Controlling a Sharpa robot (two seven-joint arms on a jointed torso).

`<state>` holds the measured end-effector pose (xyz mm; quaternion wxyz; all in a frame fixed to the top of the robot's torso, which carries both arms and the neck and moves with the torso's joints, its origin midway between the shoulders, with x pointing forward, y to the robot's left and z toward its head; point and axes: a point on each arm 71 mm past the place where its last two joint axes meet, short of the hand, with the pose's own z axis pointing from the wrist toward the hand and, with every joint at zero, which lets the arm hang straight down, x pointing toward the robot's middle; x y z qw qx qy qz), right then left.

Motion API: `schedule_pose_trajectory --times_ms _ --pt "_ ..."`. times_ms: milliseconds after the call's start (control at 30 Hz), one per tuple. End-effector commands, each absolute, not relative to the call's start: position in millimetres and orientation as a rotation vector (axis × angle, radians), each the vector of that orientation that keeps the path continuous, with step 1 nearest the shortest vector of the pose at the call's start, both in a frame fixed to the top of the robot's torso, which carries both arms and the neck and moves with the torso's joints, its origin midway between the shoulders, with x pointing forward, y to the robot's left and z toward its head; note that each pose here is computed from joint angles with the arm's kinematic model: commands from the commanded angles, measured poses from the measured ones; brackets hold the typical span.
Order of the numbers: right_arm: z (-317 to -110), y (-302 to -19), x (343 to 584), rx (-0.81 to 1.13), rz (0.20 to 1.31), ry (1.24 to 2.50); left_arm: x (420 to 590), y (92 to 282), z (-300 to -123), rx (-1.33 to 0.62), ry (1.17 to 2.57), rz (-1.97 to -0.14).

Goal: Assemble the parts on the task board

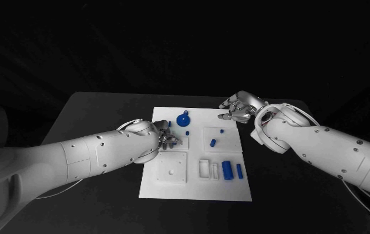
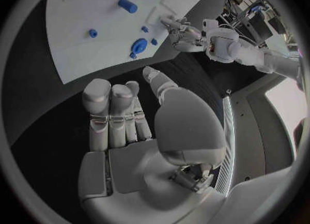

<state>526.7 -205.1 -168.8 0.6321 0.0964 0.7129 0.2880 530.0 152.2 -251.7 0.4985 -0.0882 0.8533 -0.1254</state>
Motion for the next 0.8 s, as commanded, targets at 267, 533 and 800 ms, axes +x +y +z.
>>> schedule_pose_trajectory --times_ms 267,533,800 --pt "-169.7 -204.2 526.3 0.211 0.663 1.641 526.6 150.3 -260.0 -0.204 2.115 -0.292" --pt "-170.2 -204.7 526.2 0.212 0.662 1.642 527.8 151.7 -259.7 -0.211 2.107 -0.294" --pt "-170.7 -205.1 526.1 0.213 0.661 1.643 528.5 152.8 -259.2 -0.219 2.100 -0.304"
